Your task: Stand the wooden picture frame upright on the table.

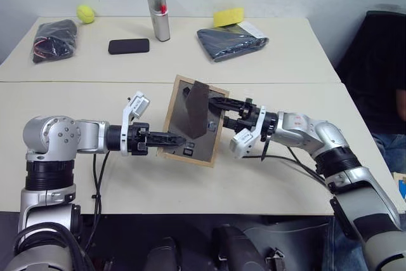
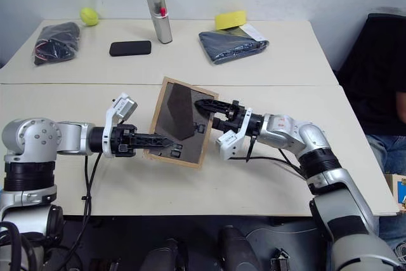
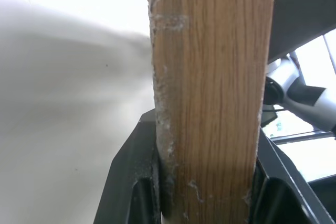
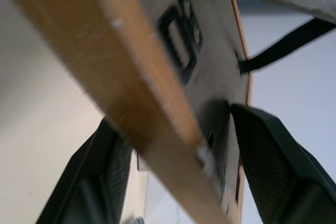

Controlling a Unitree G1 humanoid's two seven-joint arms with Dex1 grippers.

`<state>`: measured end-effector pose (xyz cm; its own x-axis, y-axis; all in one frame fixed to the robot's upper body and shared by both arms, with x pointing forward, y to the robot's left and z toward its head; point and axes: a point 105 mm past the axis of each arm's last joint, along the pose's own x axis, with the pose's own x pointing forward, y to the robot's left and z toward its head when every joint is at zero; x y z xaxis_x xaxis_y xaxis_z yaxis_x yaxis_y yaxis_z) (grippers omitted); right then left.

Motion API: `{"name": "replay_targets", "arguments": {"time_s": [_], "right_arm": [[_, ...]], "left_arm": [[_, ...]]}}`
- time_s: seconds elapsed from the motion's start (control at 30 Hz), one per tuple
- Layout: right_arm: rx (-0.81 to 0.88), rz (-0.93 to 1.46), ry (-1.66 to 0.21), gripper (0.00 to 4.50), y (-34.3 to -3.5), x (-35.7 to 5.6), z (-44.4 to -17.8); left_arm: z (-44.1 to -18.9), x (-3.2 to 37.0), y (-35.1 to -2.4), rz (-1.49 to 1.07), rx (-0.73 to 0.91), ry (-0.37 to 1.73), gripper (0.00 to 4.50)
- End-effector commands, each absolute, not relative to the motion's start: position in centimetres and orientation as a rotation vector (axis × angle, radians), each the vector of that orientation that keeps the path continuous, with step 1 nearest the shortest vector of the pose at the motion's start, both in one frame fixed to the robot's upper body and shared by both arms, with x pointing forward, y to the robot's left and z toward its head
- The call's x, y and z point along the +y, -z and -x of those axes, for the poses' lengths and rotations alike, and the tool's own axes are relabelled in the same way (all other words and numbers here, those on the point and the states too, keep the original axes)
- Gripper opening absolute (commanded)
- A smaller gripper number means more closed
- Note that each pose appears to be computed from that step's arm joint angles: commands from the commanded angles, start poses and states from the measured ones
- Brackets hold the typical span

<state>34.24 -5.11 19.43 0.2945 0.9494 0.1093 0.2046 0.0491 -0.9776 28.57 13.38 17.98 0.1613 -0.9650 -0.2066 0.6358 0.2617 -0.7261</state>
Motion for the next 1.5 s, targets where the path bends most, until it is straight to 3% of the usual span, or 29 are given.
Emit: {"name": "replay_targets", "arguments": {"time_s": [0.03, 0.1, 0.2, 0.33, 0.47, 0.57, 0.67, 0.73, 0.87, 0.93, 1.07, 1.17, 1.3, 1.43, 1.5], "right_arm": [[-1.244, 1.383, -0.758, 2.19, -21.5, -4.3, -34.4], [-1.256, 1.387, -0.736, 2.04, -22.0, -4.4, -34.7], [-1.259, 1.391, -0.731, 1.29, -22.3, -4.6, -35.1], [-1.246, 1.394, -0.763, 1.25, -22.3, -4.9, -35.3], [-1.173, 1.365, -0.81, 1.25, -21.9, -5.6, -35.6], [-0.994, 1.196, -0.872, 1.25, -21.5, -6.3, -36.4], [-0.815, 1.094, -1.047, 1.25, -19.8, -6.6, -35.9], [-0.646, 0.893, -1.102, 1.25, -19.9, -7.1, -36.2], [-0.215, 0.221, -1.281, 1.25, -19.9, -6.9, -35.7], [-0.077, 0.04, -1.321, 1.25, -19.8, -6.8, -35.2], [0.15, -0.129, -1.327, 1.25, -17.2, -6.8, -34.7], [0.243, -0.122, -1.309, 1.25, -14.6, -6.8, -34.3], [0.294, -0.105, -1.298, 2.56, -13.0, -7.0, -34.0], [0.285, -0.101, -1.289, 4.02, -13.3, -7.3, -33.9], [0.262, 0.073, -1.289, 4.46, -13.5, -8.6, -33.3]], "left_arm": [[-28.3, 13.5, -19.2, 0.474, 0.68, 1.237, 1.63], [-28.3, 14.3, -19.8, 0.517, 0.669, 1.228, 2.28], [-27.6, 16.1, -20.8, 0.52, 0.645, 1.201, 3.17], [-25.6, 19.5, -22.6, 0.463, 0.573, 1.132, 4.4], [-22.7, 21.0, -24.4, 0.29, 0.428, 1.083, 4.5], [-21.3, 20.9, -24.6, 0.144, 0.292, 1.037, 4.5], [-20.7, 19.9, -24.0, 0.105, 0.222, 1.028, 4.5], [-20.5, 19.1, -23.5, 0.117, 0.182, 1.026, 4.5], [-21.0, 18.4, -22.4, 0.083, 0.17, 0.983, 4.5], [-21.0, 18.3, -22.3, 0.08, 0.166, 0.984, 4.5], [-21.3, 18.5, -22.3, 0.068, 0.148, 0.967, 4.5], [-21.7, 18.7, -22.2, 0.062, 0.148, 0.957, 4.5], [-21.8, 18.7, -21.9, 0.029, 0.169, 0.967, 4.5], [-22.1, 18.8, -21.8, 0.034, 0.167, 0.967, 4.5], [-22.5, 19.0, -22.1, 0.044, 0.153, 0.966, 4.5]]}}
